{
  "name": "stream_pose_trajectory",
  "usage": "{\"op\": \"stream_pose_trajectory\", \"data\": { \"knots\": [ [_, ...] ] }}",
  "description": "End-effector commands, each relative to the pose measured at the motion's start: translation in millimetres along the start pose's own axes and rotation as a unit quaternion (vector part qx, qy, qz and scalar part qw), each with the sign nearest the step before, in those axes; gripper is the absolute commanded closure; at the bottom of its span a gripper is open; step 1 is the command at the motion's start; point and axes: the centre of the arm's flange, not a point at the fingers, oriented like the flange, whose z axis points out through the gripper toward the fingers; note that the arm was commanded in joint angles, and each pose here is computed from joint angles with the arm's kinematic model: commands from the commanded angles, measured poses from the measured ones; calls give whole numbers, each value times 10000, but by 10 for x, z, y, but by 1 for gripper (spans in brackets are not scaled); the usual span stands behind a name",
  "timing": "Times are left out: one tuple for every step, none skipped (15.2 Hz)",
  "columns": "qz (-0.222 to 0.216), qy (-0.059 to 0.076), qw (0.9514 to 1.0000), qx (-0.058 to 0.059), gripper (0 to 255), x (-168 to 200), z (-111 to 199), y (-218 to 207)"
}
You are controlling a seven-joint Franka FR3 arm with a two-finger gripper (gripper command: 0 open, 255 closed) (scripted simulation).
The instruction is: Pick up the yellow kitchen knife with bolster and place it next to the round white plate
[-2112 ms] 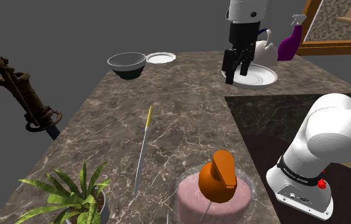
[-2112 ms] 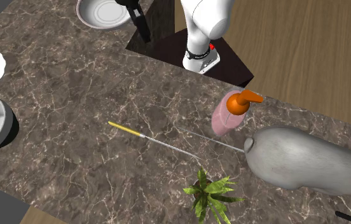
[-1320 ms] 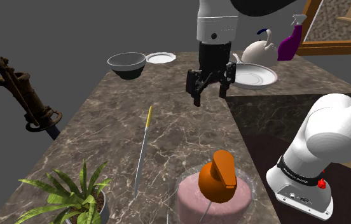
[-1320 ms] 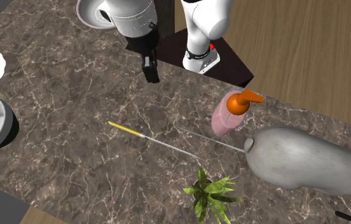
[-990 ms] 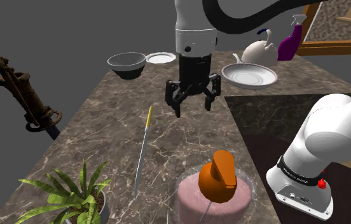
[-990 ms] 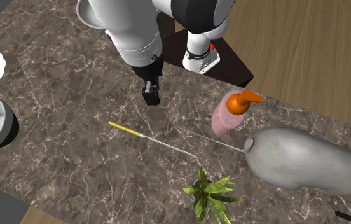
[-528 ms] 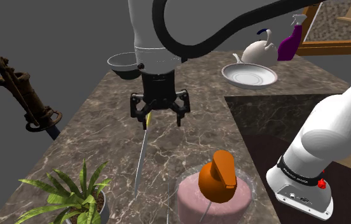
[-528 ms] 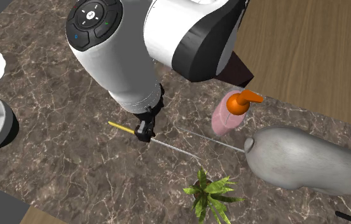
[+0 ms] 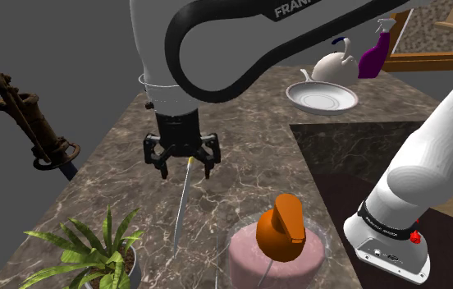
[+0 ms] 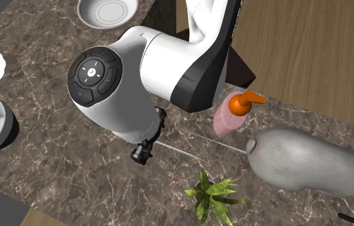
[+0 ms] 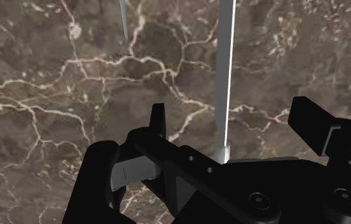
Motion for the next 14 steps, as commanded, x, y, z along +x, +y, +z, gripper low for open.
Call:
{"op": "stream_pose_trajectory", "data": {
  "knots": [
    [7,0,10000,3,0,3,106,-6],
    [7,0,10000,3,0,3,159,-6],
    [7,0,10000,3,0,3,242,-6],
    [7,0,10000,3,0,3,242,-6],
    [7,0,10000,3,0,3,242,-6],
    [7,0,10000,3,0,3,242,-6],
    [7,0,10000,3,0,3,242,-6],
    [7,0,10000,3,0,3,242,-6],
    [7,0,10000,3,0,3,242,-6],
    [7,0,10000,3,0,3,242,-6],
    [7,0,10000,3,0,3,242,-6],
    [7,0,10000,3,255,3,242,-6],
    [7,0,10000,3,255,3,242,-6],
    [7,0,10000,3,255,3,242,-6]
  ]
}}
